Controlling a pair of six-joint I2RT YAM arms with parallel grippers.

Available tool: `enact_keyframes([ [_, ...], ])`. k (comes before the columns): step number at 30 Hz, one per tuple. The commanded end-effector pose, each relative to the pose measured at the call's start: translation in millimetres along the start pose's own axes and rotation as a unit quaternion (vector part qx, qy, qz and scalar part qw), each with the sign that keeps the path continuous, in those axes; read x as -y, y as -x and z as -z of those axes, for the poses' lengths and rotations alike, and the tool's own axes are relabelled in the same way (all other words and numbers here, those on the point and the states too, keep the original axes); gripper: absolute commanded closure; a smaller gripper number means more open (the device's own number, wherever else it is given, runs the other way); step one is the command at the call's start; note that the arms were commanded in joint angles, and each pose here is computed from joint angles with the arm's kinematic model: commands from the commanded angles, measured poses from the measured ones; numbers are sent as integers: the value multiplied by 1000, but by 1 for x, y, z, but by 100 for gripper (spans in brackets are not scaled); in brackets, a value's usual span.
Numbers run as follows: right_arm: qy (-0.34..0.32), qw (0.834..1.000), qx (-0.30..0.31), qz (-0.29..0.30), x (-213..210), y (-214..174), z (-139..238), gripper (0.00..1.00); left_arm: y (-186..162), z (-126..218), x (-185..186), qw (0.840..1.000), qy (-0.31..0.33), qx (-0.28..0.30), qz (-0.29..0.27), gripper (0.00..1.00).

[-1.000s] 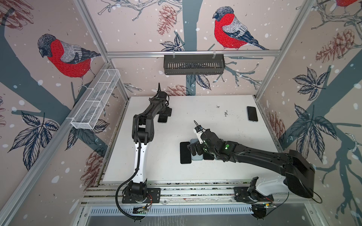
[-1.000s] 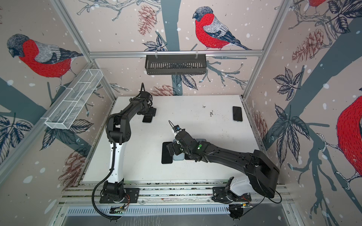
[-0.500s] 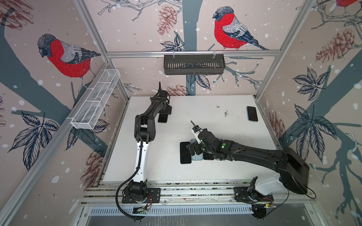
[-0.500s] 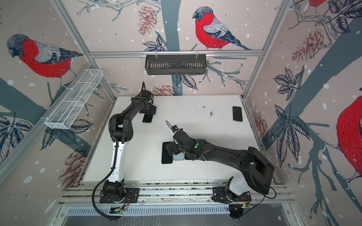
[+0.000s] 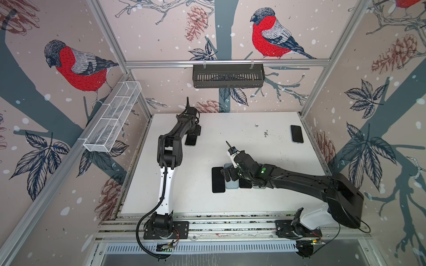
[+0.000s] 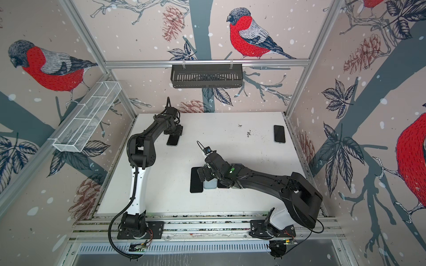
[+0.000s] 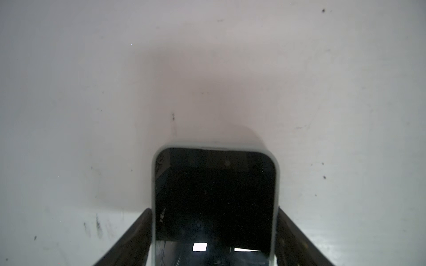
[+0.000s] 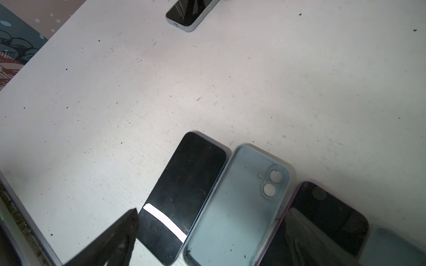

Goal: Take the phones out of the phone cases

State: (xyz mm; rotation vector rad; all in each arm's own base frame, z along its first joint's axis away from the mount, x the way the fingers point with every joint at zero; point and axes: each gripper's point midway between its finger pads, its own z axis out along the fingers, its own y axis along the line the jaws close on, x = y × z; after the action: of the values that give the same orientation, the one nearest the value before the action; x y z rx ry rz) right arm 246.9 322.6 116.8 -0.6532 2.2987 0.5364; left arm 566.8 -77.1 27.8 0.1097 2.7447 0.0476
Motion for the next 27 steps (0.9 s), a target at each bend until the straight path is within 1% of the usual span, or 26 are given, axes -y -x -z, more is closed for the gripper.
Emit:
enact_keyframes([
  [1, 11, 1000, 7, -11, 1, 2, -2, 0, -12, 12, 1, 1000, -14, -15, 11, 38],
  [8, 22, 999, 17, -23, 8, 6, -5, 0, -2, 41, 22, 995, -84, 28, 43, 44],
  [11, 35, 999, 26, -21, 5, 11, -6, 0, 5, 59, 33, 989, -124, 55, 60, 46],
  [13, 49, 998, 32, -27, 5, 16, -8, 0, 7, 72, 43, 982, -160, 70, 72, 49],
  [16, 73, 996, 44, -36, 5, 27, -11, 0, 10, 92, 55, 970, -204, 97, 90, 51],
  [22, 118, 989, 71, -44, 1, 59, -18, 0, 5, 130, 82, 952, -256, 139, 99, 54],
  [25, 141, 986, 80, -42, -7, 74, -24, 0, 1, 153, 101, 940, -281, 165, 103, 54],
  [27, 159, 983, 84, -43, -14, 84, -27, 0, -5, 163, 111, 935, -289, 177, 105, 55],
])
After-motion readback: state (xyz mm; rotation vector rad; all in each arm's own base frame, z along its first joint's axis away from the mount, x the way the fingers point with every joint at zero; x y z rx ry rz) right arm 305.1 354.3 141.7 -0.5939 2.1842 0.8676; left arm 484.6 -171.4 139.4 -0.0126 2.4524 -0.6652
